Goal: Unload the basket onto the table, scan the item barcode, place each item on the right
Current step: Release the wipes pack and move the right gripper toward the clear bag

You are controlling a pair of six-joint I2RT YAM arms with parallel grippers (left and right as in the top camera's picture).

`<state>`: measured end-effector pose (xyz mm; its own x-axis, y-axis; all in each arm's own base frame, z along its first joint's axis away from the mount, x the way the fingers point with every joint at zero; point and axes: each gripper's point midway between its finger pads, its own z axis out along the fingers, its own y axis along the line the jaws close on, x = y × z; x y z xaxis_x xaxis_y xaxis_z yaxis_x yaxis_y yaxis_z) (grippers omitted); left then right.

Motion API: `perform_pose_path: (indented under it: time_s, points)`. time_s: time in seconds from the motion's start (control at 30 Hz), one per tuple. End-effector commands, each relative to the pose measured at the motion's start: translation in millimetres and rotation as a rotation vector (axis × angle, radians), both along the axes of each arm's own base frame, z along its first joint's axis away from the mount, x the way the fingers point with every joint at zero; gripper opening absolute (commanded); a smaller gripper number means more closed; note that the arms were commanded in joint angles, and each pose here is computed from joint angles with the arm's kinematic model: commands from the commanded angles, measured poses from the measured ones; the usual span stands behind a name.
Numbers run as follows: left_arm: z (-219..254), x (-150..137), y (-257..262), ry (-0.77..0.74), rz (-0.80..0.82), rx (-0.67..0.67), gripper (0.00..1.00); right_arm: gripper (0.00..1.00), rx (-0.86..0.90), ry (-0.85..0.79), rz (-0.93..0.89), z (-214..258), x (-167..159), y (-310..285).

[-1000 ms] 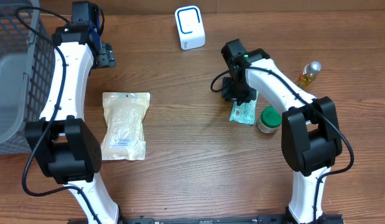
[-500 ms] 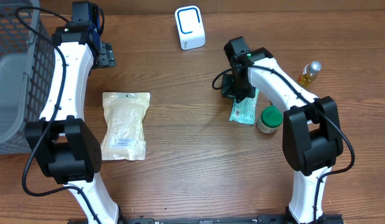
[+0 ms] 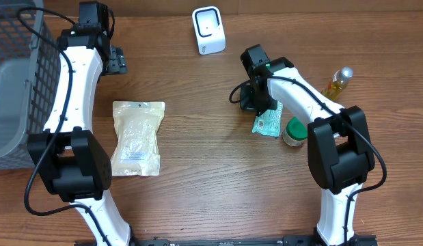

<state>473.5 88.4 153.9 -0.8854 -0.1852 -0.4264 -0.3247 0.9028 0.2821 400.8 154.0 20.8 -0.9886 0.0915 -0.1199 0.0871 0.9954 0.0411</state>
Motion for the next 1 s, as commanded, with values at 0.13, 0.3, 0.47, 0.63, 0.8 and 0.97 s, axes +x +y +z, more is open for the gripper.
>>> perform_pose_path:
  time_s: [0.13, 0.3, 0.47, 0.63, 0.8, 0.97]
  points:
    - [6, 2, -1, -0.019, 0.007, 0.009, 1.0, 0.04, -0.111, 0.016, -0.038, -11, -5, -31]
    - [6, 2, -1, -0.019, 0.007, 0.009, 1.0, 0.04, -0.149, 0.032, -0.061, -10, -7, -46]
    - [6, 2, -1, -0.018, 0.006, 0.009, 0.99, 0.04, -0.131, 0.04, -0.068, -11, -8, -47]
    - [6, 2, -1, -0.019, 0.007, 0.009, 0.99, 0.04, -0.007, 0.064, -0.037, -11, -12, -17]
    - [6, 2, -1, -0.018, 0.006, 0.009, 1.0, 0.04, 0.193, 0.032, 0.027, -6, -6, 35]
    - [6, 2, -1, -0.019, 0.007, 0.009, 1.0, 0.46, 0.483, -0.026, 0.149, 17, 2, 106]
